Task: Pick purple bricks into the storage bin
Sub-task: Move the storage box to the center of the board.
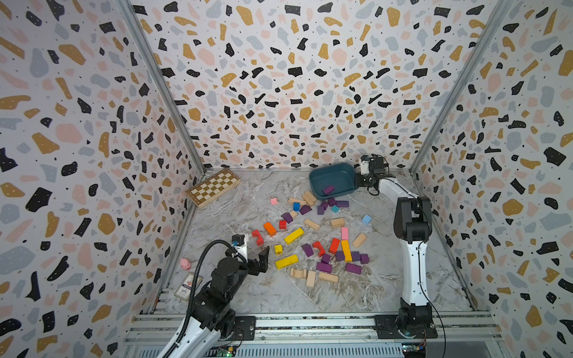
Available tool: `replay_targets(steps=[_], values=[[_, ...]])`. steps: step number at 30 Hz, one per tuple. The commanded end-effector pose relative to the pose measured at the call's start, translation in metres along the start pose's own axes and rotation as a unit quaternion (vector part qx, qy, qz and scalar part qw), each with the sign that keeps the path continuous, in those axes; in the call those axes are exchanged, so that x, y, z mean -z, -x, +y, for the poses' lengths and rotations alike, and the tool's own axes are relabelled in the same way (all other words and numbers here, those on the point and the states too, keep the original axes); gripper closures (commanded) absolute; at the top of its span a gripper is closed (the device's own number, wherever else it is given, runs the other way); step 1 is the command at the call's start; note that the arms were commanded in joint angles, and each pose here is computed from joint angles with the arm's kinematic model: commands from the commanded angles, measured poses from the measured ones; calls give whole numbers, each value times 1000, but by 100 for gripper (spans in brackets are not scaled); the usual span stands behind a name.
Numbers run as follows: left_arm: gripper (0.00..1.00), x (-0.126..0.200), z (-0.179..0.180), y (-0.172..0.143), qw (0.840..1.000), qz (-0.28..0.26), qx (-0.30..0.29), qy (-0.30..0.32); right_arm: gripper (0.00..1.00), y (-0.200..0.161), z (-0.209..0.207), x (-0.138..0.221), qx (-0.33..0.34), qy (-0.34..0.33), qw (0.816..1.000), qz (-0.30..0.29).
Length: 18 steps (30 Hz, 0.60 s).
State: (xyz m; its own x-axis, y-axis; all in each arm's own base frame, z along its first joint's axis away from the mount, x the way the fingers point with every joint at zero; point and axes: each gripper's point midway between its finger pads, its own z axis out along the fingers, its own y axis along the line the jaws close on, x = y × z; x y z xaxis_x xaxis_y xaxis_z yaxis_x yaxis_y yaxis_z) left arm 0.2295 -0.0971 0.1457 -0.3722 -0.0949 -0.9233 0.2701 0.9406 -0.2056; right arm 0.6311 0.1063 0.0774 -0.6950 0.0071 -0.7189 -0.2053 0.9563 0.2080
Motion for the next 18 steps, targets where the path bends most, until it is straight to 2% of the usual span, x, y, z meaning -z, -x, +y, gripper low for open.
replay_targets(steps=[1, 8, 13, 15, 18], values=[[1, 0, -1, 0, 1000, -6, -1, -3, 88, 30, 11, 30, -32, 6, 999, -43], [1, 0, 0, 0, 1000, -6, 0, -3, 87, 18, 18, 36, -99, 26, 994, -47], [1, 0, -1, 0, 1000, -6, -1, -4, 80, 15, 24, 46, -116, 30, 991, -58], [1, 0, -1, 0, 1000, -6, -1, -4, 73, 16, 27, 49, -115, 30, 991, -60], [1, 0, -1, 0, 1000, -7, -1, -5, 49, 24, 25, 56, -106, 20, 992, -67]])
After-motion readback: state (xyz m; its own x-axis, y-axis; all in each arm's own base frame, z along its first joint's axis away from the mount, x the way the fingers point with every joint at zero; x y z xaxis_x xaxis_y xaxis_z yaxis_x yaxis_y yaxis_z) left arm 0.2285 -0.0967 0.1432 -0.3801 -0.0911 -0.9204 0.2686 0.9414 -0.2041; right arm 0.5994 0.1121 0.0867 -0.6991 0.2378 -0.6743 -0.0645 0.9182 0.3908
